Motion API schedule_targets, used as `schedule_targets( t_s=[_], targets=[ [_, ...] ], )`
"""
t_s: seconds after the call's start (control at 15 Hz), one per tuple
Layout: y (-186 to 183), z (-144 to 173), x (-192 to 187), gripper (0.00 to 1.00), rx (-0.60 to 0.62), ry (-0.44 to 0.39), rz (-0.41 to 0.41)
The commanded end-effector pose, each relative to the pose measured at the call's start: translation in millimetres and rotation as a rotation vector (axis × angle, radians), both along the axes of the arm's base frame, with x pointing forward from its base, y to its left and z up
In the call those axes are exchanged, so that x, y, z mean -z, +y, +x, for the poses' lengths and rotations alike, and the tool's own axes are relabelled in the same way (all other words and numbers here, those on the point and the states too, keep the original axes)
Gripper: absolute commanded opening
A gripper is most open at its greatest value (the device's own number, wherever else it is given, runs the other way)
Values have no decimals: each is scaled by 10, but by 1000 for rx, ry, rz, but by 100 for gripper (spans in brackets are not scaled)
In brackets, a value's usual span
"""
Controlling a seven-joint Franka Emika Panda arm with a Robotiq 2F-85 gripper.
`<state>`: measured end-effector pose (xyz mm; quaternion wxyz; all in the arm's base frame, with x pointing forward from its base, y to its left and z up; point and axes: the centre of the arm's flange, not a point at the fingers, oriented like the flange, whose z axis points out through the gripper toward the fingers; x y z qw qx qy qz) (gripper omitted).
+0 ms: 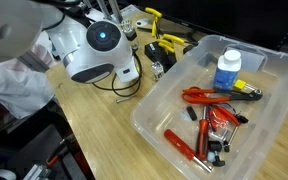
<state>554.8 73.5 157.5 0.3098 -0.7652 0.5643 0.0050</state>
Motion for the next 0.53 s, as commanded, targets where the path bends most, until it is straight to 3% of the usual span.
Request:
schedule_targets(
  t_s=[0.0, 0.07, 0.27, 0.47],
  targets=[
    [-5, 116, 24, 19, -36, -20, 1],
    [-20, 118, 25, 41, -37, -22, 1],
    [-55, 121, 26, 49, -38, -29, -3],
    [-74, 140, -3, 72, -37, -36, 5]
  ],
)
